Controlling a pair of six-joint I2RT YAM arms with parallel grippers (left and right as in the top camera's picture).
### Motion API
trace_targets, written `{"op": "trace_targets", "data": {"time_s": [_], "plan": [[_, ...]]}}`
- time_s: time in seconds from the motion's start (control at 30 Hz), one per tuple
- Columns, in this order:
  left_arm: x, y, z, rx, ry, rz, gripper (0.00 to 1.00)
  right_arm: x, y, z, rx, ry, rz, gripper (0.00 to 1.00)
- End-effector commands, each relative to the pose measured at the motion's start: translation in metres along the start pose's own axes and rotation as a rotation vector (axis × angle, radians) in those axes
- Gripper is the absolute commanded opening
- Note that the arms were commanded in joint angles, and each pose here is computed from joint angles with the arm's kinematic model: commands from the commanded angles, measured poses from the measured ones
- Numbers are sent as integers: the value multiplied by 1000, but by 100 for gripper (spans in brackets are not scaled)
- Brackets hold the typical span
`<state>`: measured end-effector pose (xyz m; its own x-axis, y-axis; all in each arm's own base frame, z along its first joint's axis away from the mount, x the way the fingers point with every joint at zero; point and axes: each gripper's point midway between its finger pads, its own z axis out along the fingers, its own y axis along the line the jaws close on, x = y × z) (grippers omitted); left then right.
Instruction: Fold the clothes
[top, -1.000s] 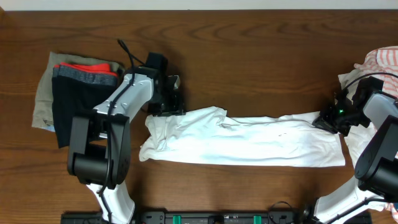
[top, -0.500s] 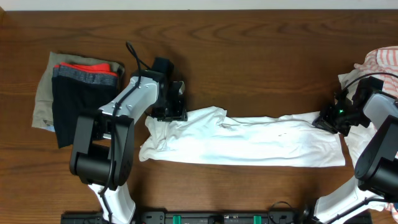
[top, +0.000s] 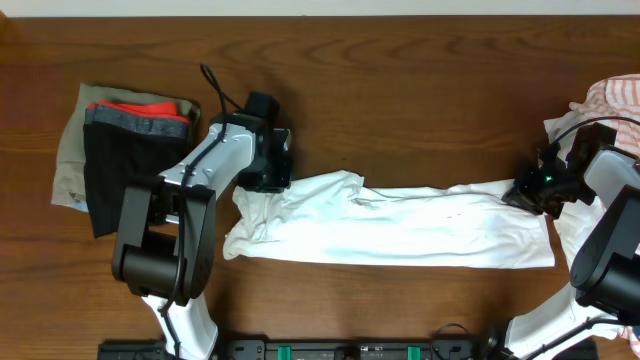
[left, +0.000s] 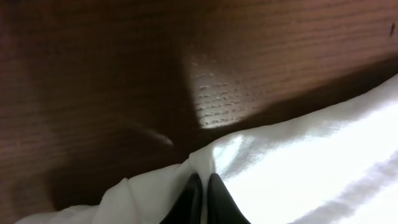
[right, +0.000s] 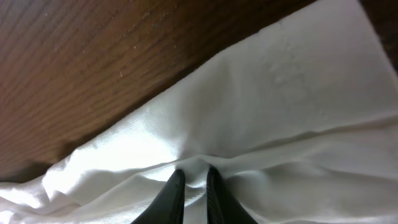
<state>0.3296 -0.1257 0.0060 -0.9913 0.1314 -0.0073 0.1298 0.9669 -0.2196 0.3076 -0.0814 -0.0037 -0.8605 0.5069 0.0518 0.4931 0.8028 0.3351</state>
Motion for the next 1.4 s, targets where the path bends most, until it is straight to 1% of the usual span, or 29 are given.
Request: {"op": "trace_targets", "data": {"time_s": [0.0,0.13,0.27,0.37,0.5,0.6,0.7,0.87,1.07,1.13,1.27,1.37], "plan": [[5,-2,6,18,24,2,6,10,-17,11,91,40,12,13],[3,-25,-3,142,13,49,6,10,-18,11,92,40,12,13],[-1,-54,-33,284,-42,94,6,10,-18,11,92,40,12,13],[4,-64,-55,323,-67,108,6,10,-18,11,92,40,12,13],[20,-67,-78,323,-62,106,6,9,-18,11,92,39,12,13],[38,-66,-87,318,-17,89,6,9,-18,11,92,39,12,14],[59,-64,-90,311,58,74,6,9,-18,11,92,38,12,14],[87,-61,-93,306,166,96,6,9,-19,11,91,38,17,14],[102,-59,-95,307,217,158,6,10,-19,11,92,41,18,14],[107,-53,-95,272,239,159,6,10,-19,11,92,42,18,14],[115,-28,-93,129,282,162,6,10,-19,11,92,41,18,14],[118,-22,-93,96,296,162,6,10,-19,11,92,42,18,14]]}}
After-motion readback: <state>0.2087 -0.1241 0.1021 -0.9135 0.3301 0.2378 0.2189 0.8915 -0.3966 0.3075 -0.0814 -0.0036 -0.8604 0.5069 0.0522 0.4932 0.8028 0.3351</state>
